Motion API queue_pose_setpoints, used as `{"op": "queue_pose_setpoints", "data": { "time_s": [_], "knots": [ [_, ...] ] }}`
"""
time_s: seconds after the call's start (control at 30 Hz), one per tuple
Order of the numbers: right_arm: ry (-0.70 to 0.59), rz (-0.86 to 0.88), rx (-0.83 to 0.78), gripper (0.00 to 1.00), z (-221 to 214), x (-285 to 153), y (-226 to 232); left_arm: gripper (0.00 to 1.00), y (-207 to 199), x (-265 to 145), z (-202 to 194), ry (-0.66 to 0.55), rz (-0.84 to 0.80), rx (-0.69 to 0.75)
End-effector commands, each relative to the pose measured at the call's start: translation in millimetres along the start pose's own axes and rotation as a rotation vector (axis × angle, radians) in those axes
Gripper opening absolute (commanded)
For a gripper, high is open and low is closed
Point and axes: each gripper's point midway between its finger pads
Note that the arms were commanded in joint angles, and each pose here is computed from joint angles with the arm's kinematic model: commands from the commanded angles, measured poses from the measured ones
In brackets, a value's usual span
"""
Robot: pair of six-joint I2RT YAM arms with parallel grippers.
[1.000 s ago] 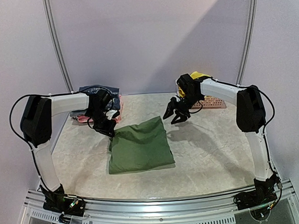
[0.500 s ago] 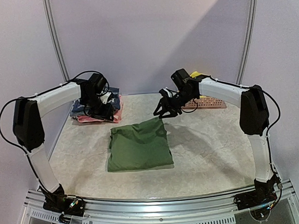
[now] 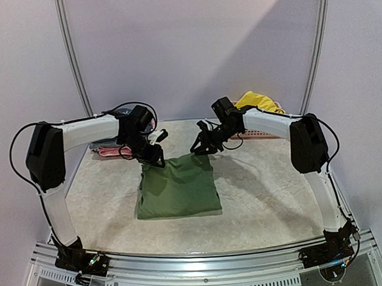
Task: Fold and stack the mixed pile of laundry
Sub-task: Adjust the square-folded tank top at the center of the board.
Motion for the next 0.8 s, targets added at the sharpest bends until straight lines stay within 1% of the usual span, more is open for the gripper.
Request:
{"op": "queue_pose_setpoints", "data": {
  "time_s": [0.0,0.27,0.57,0.77],
  "knots": [
    [0.006,0.000,0.009,0.26,4.0,11.9,-14.0,0.33,-0.8,17.3,15.1,-0.012,-0.034,0.014],
    [0.002,-0.030,0.079,0.24,11.6,23.0,-52.7,0.33,25.2,34.9,24.2,-0.011,-0.037,-0.044],
    [0.021,-0.080,0.170,0.23,9.3,40.1,-100.9,0.32,50.5,53.8,11.3,0.028,-0.058,-0.114],
    [0.034,-0.119,0.196,0.23,3.2,45.6,-116.5,0.32,69.0,64.9,-2.4,0.053,-0.063,-0.187]
  ]
}}
Point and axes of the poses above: each gripper's point midway between its finger pads, its own x axis out along the fingers, its own y axis along the line the jaws close on, z = x × y, and after that the axes turned 1 degree about x, right-handed
